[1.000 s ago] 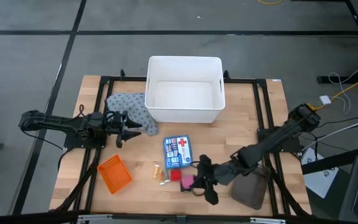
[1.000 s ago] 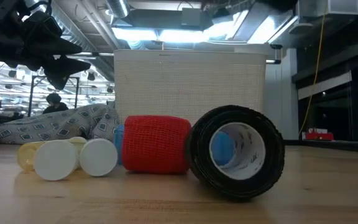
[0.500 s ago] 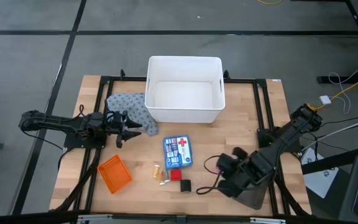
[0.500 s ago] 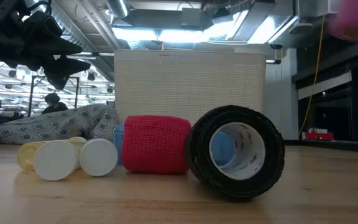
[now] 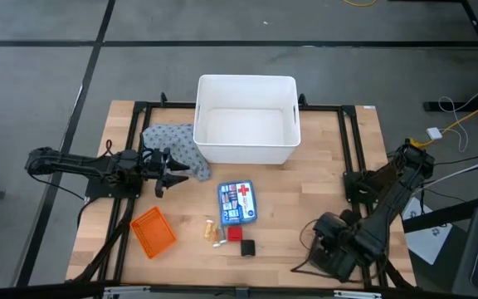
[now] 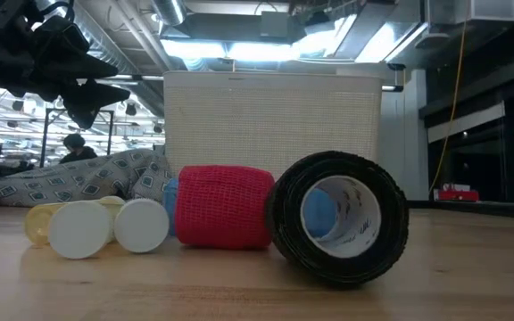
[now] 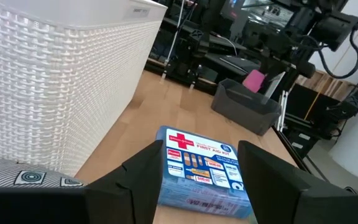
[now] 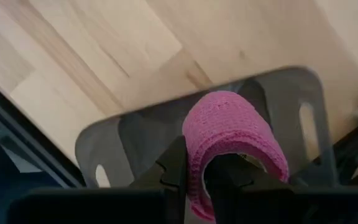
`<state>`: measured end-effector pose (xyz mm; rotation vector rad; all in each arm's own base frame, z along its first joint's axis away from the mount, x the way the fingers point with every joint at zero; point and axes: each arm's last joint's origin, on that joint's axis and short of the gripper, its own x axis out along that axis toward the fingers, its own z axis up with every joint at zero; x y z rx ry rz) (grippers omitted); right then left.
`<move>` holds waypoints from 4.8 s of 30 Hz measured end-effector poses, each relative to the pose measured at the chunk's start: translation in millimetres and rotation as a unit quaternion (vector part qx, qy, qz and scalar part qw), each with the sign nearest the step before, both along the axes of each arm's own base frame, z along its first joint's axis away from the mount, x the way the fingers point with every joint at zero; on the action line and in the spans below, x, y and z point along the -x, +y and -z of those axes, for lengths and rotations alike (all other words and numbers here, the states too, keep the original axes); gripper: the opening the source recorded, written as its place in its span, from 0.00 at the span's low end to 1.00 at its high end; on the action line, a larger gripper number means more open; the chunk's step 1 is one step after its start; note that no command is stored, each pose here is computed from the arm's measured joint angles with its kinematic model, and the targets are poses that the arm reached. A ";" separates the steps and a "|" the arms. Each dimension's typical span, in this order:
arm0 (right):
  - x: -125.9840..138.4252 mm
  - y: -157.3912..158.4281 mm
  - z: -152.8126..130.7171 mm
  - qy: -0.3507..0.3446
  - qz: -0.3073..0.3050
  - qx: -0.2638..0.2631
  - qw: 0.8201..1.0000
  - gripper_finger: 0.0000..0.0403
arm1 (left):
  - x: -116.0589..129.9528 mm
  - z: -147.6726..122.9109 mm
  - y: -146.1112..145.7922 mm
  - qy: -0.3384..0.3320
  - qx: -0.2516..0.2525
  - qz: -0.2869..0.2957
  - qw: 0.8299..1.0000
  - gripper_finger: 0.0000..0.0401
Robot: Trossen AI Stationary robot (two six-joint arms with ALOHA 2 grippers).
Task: Pick & place medical supplies in basket/bin
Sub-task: Put the pink bandage into the black bin, then put the black bandage into the black bin
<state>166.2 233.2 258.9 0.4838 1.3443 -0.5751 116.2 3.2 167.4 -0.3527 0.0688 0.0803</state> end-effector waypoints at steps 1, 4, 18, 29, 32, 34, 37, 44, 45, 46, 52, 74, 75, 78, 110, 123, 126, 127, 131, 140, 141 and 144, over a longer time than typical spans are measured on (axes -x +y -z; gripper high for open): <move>2.8 1.5 2.7 -0.004 0.002 0.003 1.000 0.11 | 0.0 0.0 0.0 0.000 0.000 0.000 1.000 0.50; 11.1 3.8 16.1 -0.007 0.017 0.008 1.000 0.11 | 0.0 0.0 0.0 0.000 0.000 0.000 1.000 0.50; 15.1 -8.7 69.6 0.041 0.037 -0.019 0.998 0.11 | 0.0 0.0 0.6 0.001 -0.018 -0.008 1.000 0.50; 7.7 -13.7 69.6 0.052 0.048 -0.026 0.997 0.38 | 0.0 0.0 0.5 0.001 -0.016 -0.008 1.000 0.50; 8.4 -13.6 69.6 0.062 0.047 -0.030 0.997 0.47 | 0.0 0.0 0.6 0.001 -0.015 -0.008 1.000 0.50; 8.5 -13.4 69.2 0.066 0.042 -0.032 0.996 0.51 | 0.0 0.0 0.6 0.001 -0.015 -0.009 1.000 0.50; 6.5 -10.2 63.5 0.064 0.029 -0.041 0.997 0.56 | 0.0 0.0 0.6 0.001 -0.014 -0.008 1.000 0.50; 0.9 -6.9 29.4 0.035 0.022 -0.008 0.999 0.57 | 0.1 0.0 0.8 0.001 -0.014 -0.013 1.000 0.50; -0.6 -6.1 22.8 0.024 0.019 -0.004 1.000 0.57 | 0.1 0.0 0.8 0.001 -0.014 -0.013 1.000 0.50; -2.5 -5.2 16.4 0.006 0.011 0.002 1.000 0.57 | 0.1 0.0 0.8 0.001 -0.014 -0.013 1.000 0.50; -22.8 2.0 -18.9 -0.195 -0.071 0.085 0.975 0.57 | 0.1 0.0 0.9 0.001 -0.015 -0.013 1.000 0.50; -138.8 34.7 43.2 -0.315 -0.248 0.237 0.885 0.57 | 0.1 0.6 0.9 0.004 -0.018 -0.014 1.000 0.50; -143.6 38.9 44.9 -0.305 -0.261 0.249 0.882 0.57 | 0.1 0.6 0.9 0.004 -0.017 -0.014 1.000 0.50; -156.3 49.1 48.7 -0.253 -0.296 0.294 0.873 0.57 | 0.1 0.7 0.9 0.004 -0.014 -0.014 1.000 0.50; -187.1 80.9 68.6 -0.204 -0.123 0.154 0.959 0.57 | 0.0 -4.6 2.2 -0.014 -0.107 -0.032 0.994 0.50; -211.0 53.4 72.8 -0.139 0.036 -0.002 0.990 0.57 | 0.1 -1.5 2.2 0.000 -0.091 -0.032 0.995 0.50; -218.2 43.4 72.2 -0.129 0.059 -0.019 0.990 0.57 | 0.1 -1.7 2.2 -0.001 -0.090 -0.032 0.995 0.50; -220.1 40.3 71.1 -0.128 0.061 -0.021 0.990 0.57 | 0.1 -1.7 2.2 -0.001 -0.090 -0.032 0.995 0.50; -227.1 30.0 70.1 -0.113 0.071 -0.042 0.990 0.57 | 0.1 -1.7 2.2 -0.002 -0.083 -0.033 0.996 0.50; -228.1 26.8 70.7 -0.095 0.096 -0.063 0.989 0.57 | 0.3 1.3 2.3 0.015 -0.080 -0.032 0.996 0.50; -227.4 26.8 70.9 -0.092 0.096 -0.061 0.989 0.57 | 0.3 1.5 2.3 0.016 -0.080 -0.032 0.996 0.50; -226.6 26.7 74.1 -0.087 0.099 -0.065 0.989 0.57 | 0.4 1.6 2.3 0.016 -0.080 -0.032 0.996 0.50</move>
